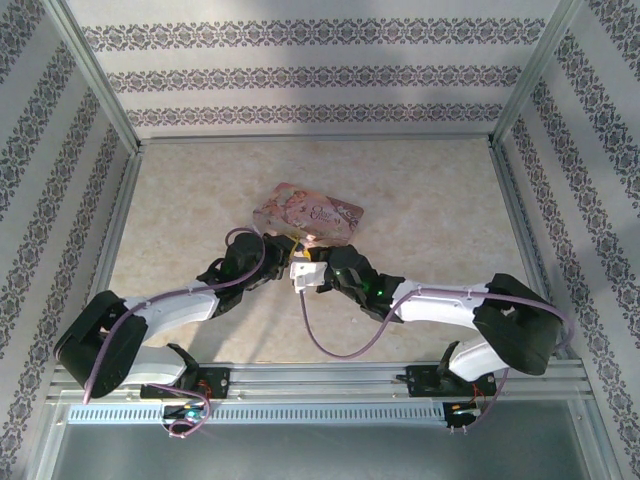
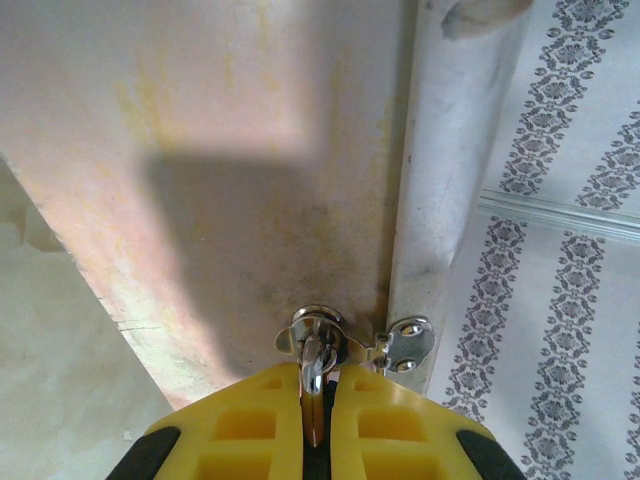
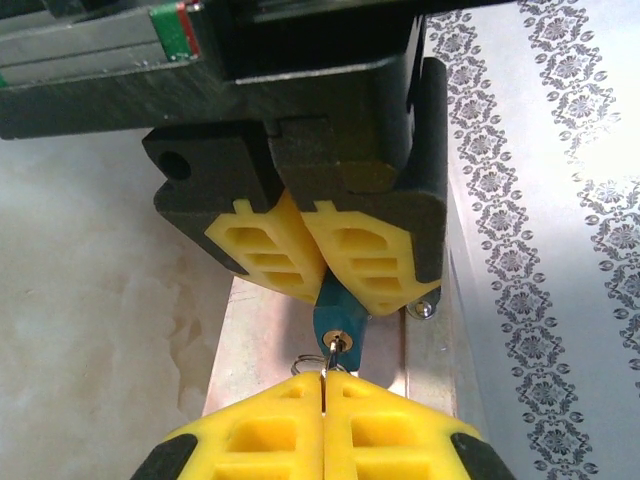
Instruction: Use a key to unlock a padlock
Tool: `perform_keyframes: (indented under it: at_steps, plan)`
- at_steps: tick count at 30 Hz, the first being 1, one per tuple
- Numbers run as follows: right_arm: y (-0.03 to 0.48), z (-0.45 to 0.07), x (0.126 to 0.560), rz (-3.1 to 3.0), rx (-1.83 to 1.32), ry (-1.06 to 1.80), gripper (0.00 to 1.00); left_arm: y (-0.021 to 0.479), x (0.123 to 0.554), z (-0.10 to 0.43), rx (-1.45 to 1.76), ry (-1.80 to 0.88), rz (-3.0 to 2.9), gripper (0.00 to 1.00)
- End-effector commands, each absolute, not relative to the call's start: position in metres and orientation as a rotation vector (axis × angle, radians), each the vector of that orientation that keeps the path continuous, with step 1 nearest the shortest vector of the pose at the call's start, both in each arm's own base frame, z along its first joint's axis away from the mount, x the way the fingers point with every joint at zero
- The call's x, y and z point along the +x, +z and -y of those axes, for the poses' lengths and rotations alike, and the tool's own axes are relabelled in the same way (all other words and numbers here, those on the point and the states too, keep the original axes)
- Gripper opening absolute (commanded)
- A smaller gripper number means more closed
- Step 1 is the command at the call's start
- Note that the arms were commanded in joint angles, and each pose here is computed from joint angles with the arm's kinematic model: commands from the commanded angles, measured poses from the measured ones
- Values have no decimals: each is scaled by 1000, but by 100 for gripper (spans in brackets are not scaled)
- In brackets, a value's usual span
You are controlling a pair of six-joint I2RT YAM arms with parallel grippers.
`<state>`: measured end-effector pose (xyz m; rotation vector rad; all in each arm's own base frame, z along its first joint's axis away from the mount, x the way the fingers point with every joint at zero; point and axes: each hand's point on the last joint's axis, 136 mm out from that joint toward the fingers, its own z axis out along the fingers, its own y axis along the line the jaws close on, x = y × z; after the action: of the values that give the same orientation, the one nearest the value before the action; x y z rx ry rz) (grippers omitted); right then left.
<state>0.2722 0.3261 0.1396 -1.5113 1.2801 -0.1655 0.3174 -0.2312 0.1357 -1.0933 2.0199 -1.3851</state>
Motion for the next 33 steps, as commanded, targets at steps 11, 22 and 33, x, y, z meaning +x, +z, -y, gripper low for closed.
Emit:
perform_keyframes:
  at_steps: [11, 22, 33]
  plan:
    - [165, -352, 282, -1352, -1322, 2, 4, 172, 316, 263, -995, -1558, -1972, 0]
    - [153, -357, 275, -1741, -920, 528, 2, 152, 316, 261, -1015, -1519, -2002, 0]
    - [106, -332, 283, -1837, -822, 490, 1, 112, 318, 264, -1020, -1449, -2065, 0]
